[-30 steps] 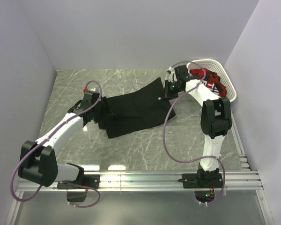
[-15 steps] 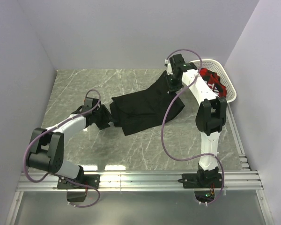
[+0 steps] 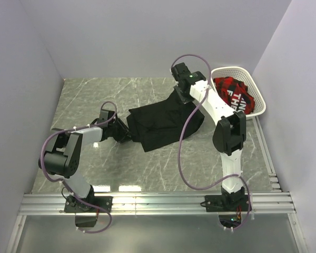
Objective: Fold and stack the long sleeve shirts
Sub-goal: Fold the shirt
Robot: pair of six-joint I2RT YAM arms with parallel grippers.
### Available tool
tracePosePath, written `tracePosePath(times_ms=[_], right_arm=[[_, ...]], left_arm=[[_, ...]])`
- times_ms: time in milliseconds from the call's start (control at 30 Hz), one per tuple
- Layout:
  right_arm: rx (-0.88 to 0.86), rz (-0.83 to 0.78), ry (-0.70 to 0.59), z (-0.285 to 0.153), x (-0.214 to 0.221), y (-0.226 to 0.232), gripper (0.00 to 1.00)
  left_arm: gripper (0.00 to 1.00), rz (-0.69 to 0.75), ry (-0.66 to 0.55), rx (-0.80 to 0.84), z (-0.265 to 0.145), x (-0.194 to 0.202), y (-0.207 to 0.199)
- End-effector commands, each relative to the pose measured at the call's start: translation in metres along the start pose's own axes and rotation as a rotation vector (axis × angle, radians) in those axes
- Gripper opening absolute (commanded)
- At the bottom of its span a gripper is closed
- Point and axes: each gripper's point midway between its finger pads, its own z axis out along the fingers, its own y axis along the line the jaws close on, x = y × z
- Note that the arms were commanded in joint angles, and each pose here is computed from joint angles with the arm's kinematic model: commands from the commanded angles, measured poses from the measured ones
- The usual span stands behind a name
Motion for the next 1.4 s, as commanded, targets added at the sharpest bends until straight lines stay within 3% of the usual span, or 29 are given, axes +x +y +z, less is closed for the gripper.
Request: tracePosePath(times_ms=[0,400,1033,1367], right_arm=[[0.147,-0.020,-0.059,-0.028,-0.018,-0.015,0.00],[0.264,-0.089,-0.066,-0.035,-0.024,0.023,0.01],[0.284,-0.171,-0.049,-0.016,-0.001,0.132,0.02],[0.250,-0.200,-0.082,-0.020,-0.003,0.166,0.04]], left_arm=[[0.36,0.013,-0.015,0.084,0.002,-0.009,-0.022],[0.15,0.016,0.030,0.102,0.010,0.009,-0.019],[0.10,0.043,0.067,0.144,0.008,0.029,-0.031],[0.05,0.035,0.066,0.133,0.009,0.034,-0.027]])
